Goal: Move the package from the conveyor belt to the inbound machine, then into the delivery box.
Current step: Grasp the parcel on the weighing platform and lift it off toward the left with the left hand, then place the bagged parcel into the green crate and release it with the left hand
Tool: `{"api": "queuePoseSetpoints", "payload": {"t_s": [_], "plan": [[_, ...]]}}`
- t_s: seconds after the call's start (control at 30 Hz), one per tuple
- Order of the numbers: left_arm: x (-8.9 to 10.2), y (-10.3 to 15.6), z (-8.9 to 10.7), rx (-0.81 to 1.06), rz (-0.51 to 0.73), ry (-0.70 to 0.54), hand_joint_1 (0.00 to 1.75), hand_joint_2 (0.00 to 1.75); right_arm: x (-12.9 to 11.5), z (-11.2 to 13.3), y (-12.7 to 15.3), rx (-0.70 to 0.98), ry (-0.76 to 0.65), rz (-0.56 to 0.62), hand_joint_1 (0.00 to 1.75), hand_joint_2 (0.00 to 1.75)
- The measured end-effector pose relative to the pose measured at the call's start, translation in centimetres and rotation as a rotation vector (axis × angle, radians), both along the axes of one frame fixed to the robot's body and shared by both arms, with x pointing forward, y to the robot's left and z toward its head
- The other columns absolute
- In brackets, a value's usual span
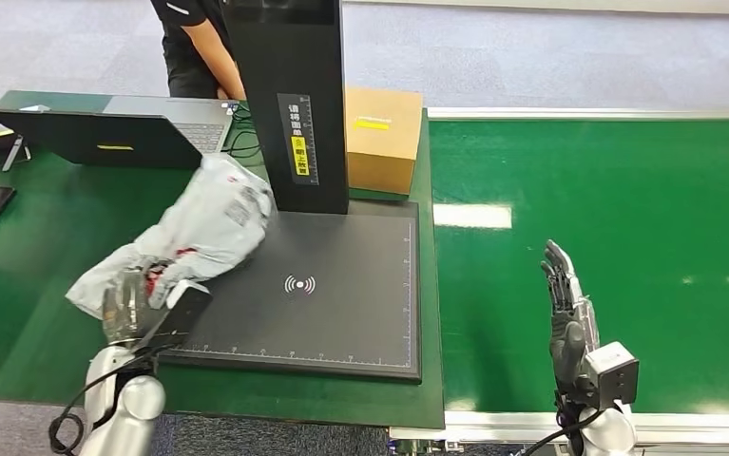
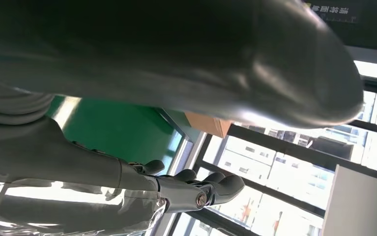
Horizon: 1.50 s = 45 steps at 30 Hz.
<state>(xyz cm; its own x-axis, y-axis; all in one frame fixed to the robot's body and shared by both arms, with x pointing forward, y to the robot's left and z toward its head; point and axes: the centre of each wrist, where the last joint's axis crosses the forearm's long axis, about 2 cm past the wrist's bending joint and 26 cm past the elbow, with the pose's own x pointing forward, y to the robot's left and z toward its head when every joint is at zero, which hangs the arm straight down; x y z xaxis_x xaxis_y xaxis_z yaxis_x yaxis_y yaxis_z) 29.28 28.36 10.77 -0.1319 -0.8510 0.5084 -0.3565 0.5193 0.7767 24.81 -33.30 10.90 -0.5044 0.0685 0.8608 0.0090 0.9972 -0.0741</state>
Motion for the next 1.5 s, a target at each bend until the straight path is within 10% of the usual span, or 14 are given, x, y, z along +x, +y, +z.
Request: {"api": "queuePoseSetpoints", "payload": {"t_s": [0.27,0.4,1.1,1.5], "plan": [[-1.0,4.4,1.3,-0.037,0.241,-0.202,1.67,1.75,-1.1,0.2,-0.3,0.011,-0.003,-0.032,0.00,0.00],[-1.6,5.4,1.4,-0.053,0.334,-0.257,0.02,1.75,-1.6,0.2,-0.3,0.015,0.001,-0.043,0.00,0.00],[-2.4,6.4,0.8,-0.069,0.508,-0.217,0.00,1.75,-1.7,0.0,-0.1,0.019,0.013,-0.058,0.00,0.00],[-1.2,3.2,0.3,-0.596,0.005,-0.266,0.00,1.75,-1.7,-0.1,0.0,0.024,0.013,-0.053,0.00,0.00]]}}
